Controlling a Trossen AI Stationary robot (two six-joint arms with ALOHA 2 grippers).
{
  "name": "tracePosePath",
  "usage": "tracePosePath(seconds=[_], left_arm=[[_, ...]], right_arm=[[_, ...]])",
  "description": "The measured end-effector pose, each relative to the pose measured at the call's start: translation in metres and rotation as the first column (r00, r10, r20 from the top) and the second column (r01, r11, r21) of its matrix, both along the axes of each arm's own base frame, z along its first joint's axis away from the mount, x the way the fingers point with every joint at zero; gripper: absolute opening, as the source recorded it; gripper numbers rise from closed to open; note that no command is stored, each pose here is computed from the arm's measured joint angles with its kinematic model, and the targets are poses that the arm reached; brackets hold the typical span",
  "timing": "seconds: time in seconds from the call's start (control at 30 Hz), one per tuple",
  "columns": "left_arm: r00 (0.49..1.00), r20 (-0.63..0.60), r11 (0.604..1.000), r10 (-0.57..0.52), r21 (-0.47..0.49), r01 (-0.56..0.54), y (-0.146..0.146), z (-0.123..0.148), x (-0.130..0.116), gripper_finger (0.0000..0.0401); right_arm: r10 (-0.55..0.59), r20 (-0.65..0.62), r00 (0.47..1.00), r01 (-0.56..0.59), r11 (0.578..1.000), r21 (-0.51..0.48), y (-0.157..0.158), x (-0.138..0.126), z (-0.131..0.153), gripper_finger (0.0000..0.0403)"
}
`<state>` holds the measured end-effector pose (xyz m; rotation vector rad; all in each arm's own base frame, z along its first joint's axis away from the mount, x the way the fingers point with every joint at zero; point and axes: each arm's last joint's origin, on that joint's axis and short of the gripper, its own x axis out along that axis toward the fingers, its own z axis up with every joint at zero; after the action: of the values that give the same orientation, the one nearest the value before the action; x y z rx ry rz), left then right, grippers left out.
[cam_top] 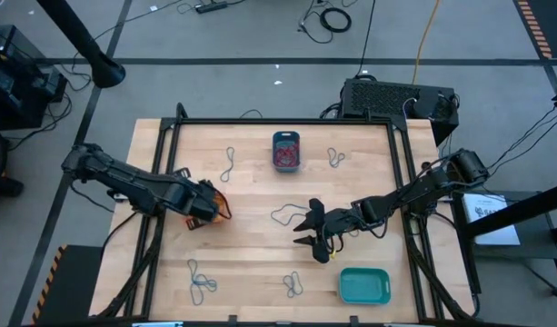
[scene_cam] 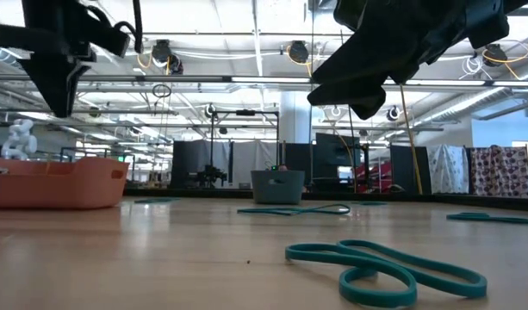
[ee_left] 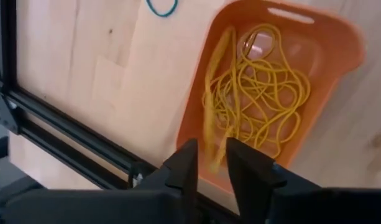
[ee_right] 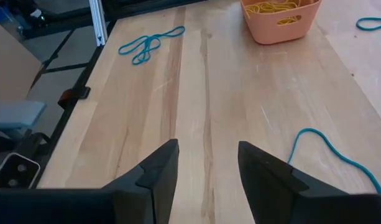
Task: Sort rubber bands into baskets
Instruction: Put the yellow rubber band into the orange bin, then put the center blue rubber band into the light blue bin
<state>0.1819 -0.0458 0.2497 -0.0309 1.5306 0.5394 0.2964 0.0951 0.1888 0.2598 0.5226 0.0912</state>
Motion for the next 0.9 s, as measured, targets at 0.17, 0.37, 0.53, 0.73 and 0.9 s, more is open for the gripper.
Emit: tracePosePath(seconds=[0.17,0.37,0.53,0.73,0.9], left_arm=[[0.997,-0.061,0.999,-0.05,0.008,0.051,-0.001,-0.008,0.006,0.0113],[0.996,-0.061,0.998,-0.06,0.015,0.061,-0.002,-0.009,0.008,0.0114],[0.992,0.09,0.996,-0.084,0.014,0.083,-0.005,-0.011,0.023,0.0114],[0.819,0.478,0.943,-0.319,0.073,0.325,-0.025,0.0,0.064,0.0114],[0.56,0.658,0.845,-0.504,0.239,0.479,-0.047,0.013,0.092,0.0114]], right_arm=[[0.013,-0.005,1.0,-0.013,1.0,-0.027,0.0,0.0,-0.001,0.016],[0.014,-0.013,1.0,-0.014,0.999,-0.031,0.0,-0.001,-0.002,0.016],[0.028,-0.062,0.998,-0.033,0.997,-0.074,-0.001,-0.003,-0.006,0.016],[-0.029,-0.17,0.985,-0.01,0.974,-0.224,-0.007,-0.011,-0.017,0.016],[-0.267,-0.176,0.948,0.203,0.927,-0.314,-0.017,-0.014,-0.021,0.016]])
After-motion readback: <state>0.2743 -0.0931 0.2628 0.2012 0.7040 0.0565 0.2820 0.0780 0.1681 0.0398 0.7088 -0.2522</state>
